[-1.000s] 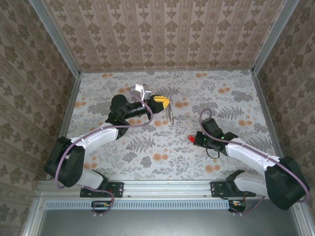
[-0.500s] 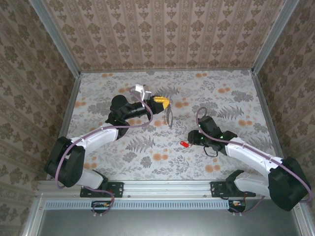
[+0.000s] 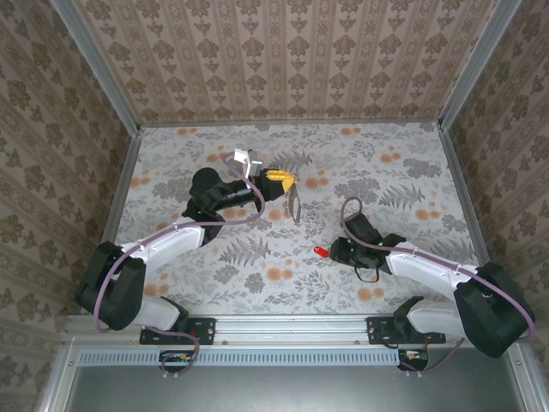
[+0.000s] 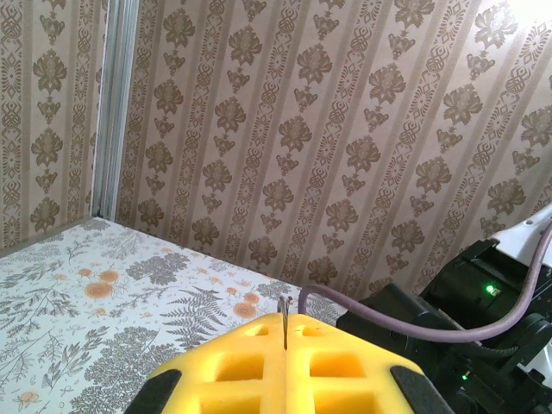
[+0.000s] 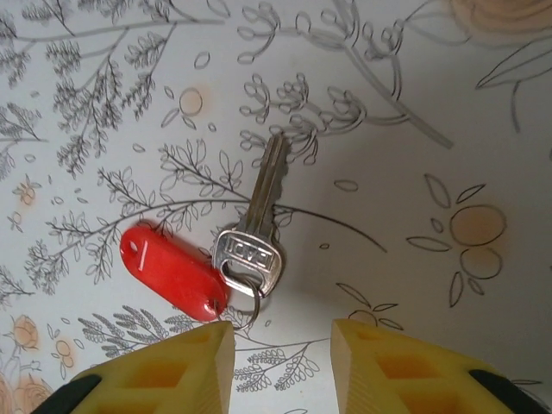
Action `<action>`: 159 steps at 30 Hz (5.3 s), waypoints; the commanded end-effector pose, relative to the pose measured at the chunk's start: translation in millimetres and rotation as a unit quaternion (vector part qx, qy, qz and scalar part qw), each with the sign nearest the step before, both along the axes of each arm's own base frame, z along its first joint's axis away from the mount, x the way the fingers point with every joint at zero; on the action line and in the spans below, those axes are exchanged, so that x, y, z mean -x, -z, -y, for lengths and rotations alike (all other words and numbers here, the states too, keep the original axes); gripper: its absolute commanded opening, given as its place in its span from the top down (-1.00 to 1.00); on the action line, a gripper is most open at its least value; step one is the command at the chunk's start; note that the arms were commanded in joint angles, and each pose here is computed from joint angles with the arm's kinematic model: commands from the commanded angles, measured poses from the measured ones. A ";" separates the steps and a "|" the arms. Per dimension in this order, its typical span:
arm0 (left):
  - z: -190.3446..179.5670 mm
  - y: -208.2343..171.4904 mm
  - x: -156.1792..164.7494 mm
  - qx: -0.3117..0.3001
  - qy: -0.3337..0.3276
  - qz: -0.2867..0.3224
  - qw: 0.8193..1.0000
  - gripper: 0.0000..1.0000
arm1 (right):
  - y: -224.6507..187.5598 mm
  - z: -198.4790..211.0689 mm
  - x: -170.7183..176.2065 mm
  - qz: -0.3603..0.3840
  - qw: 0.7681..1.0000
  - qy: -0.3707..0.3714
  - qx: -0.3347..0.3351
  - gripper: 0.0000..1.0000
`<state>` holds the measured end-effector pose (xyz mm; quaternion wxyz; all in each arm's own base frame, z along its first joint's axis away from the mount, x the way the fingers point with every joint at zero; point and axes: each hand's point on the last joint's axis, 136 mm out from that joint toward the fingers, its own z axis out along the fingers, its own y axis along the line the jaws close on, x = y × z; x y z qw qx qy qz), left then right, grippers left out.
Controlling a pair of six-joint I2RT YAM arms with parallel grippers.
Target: Put the keys on the keyring
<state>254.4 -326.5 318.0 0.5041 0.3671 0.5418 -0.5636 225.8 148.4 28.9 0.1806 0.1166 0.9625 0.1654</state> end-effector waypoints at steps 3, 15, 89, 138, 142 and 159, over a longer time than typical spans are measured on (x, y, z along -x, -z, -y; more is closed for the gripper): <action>-5.5 -18.5 7.4 0.020 0.006 0.029 0.999 1.00 | 2.4 -10.8 -0.5 -0.005 1.000 -0.007 -0.009 0.26; -6.2 -17.5 7.0 0.017 0.003 0.030 0.999 1.00 | 7.5 -27.7 -7.7 -0.012 0.999 -0.012 -0.037 0.31; -8.3 -15.4 6.2 0.015 0.005 0.024 1.000 1.00 | -35.9 -30.9 -56.6 0.069 0.995 -0.020 -0.064 1.00; 44.7 -3.8 35.8 -0.135 -0.084 0.318 0.935 1.00 | -277.3 -34.7 -38.7 0.502 0.801 -0.229 -0.234 1.00; 40.4 -8.0 33.5 -0.126 -0.104 0.325 0.931 1.00 | -275.8 -35.3 -33.3 0.504 0.799 -0.236 -0.227 1.00; 17.2 -22.4 32.1 -0.049 -0.023 0.171 0.984 1.00 | -292.0 -50.3 -23.4 0.526 0.782 -0.260 -0.208 1.00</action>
